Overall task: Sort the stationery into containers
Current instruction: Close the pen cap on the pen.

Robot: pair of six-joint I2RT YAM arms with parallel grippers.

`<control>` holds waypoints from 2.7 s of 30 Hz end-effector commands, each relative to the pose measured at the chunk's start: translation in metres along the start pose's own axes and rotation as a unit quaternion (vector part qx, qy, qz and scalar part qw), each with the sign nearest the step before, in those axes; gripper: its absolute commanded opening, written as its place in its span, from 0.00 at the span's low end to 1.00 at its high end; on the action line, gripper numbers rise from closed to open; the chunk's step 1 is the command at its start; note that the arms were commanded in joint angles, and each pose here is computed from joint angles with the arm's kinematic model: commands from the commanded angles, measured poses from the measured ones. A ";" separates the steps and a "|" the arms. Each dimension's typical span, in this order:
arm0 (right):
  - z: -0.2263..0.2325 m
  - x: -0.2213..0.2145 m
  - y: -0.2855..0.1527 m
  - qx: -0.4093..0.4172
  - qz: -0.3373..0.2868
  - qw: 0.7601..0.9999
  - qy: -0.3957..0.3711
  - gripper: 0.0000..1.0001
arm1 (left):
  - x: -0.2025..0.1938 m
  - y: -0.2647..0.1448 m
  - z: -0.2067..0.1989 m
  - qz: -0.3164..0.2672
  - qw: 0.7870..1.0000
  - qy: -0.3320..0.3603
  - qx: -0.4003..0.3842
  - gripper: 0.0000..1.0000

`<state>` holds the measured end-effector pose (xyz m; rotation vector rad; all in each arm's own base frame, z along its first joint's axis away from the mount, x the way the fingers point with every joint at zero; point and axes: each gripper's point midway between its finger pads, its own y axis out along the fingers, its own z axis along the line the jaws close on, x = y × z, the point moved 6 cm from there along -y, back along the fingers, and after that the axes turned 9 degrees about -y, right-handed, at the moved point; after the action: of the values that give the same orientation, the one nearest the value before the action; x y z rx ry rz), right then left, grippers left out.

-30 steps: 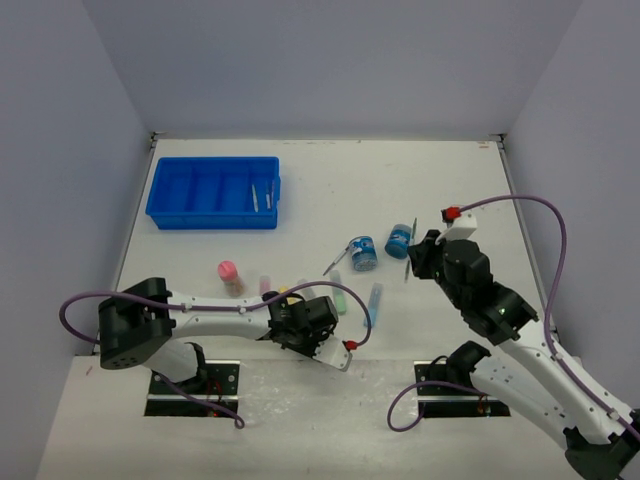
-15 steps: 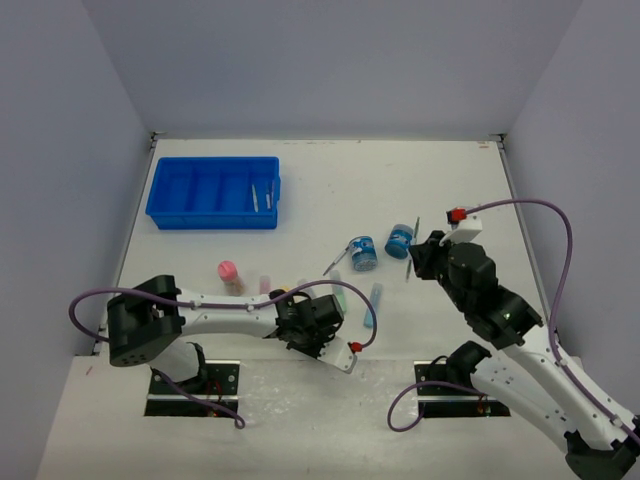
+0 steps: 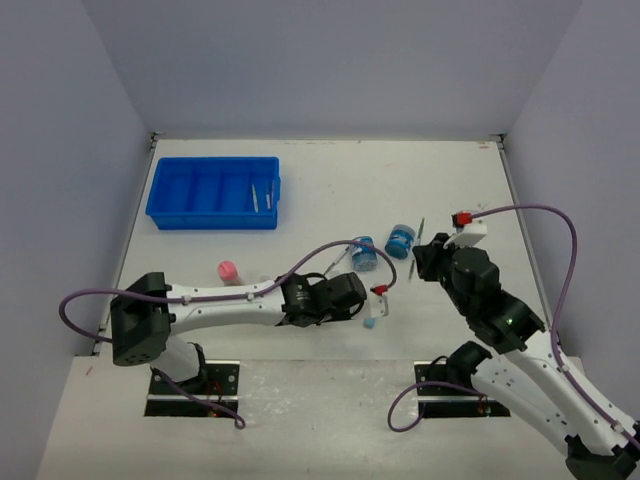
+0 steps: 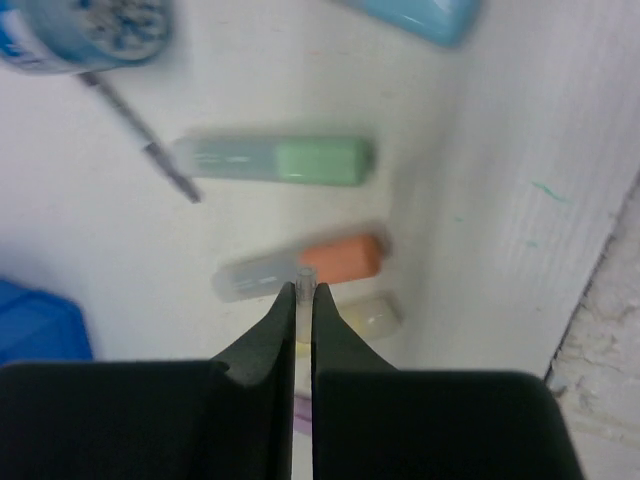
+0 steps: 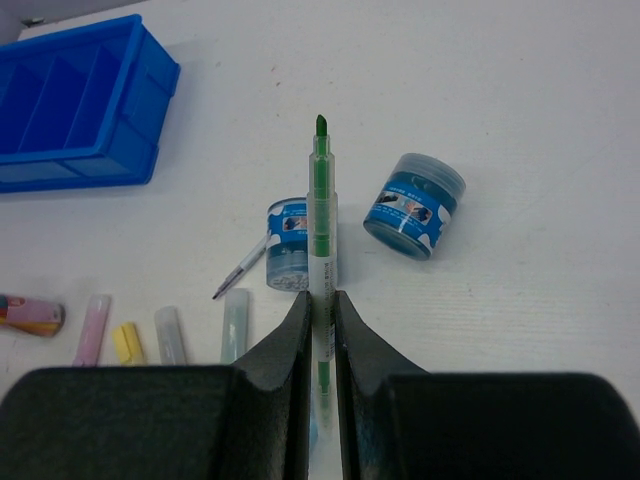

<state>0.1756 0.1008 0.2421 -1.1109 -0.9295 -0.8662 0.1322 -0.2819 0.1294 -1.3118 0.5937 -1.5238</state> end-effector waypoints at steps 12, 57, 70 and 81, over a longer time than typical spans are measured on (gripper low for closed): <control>0.041 0.010 -0.001 0.167 -0.033 0.985 -0.003 0.00 | 0.065 -0.133 0.128 -0.340 0.809 -0.473 0.077 0.00; 0.156 0.004 -0.011 0.484 0.023 0.875 0.029 0.00 | 0.023 -0.149 0.119 -0.585 0.601 -0.502 -0.210 0.00; 0.156 0.008 -0.014 0.488 0.017 0.872 0.029 0.00 | 0.027 -0.146 0.121 -0.584 0.604 -0.497 -0.217 0.00; 0.156 0.011 -0.009 0.472 0.019 0.881 0.027 0.00 | 0.027 -0.147 0.119 -0.581 0.607 -0.493 -0.224 0.00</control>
<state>0.1400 0.2467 0.2592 -0.2760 -1.0370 -0.2568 0.1948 -0.2247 0.2885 -2.9208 -0.8882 -1.0285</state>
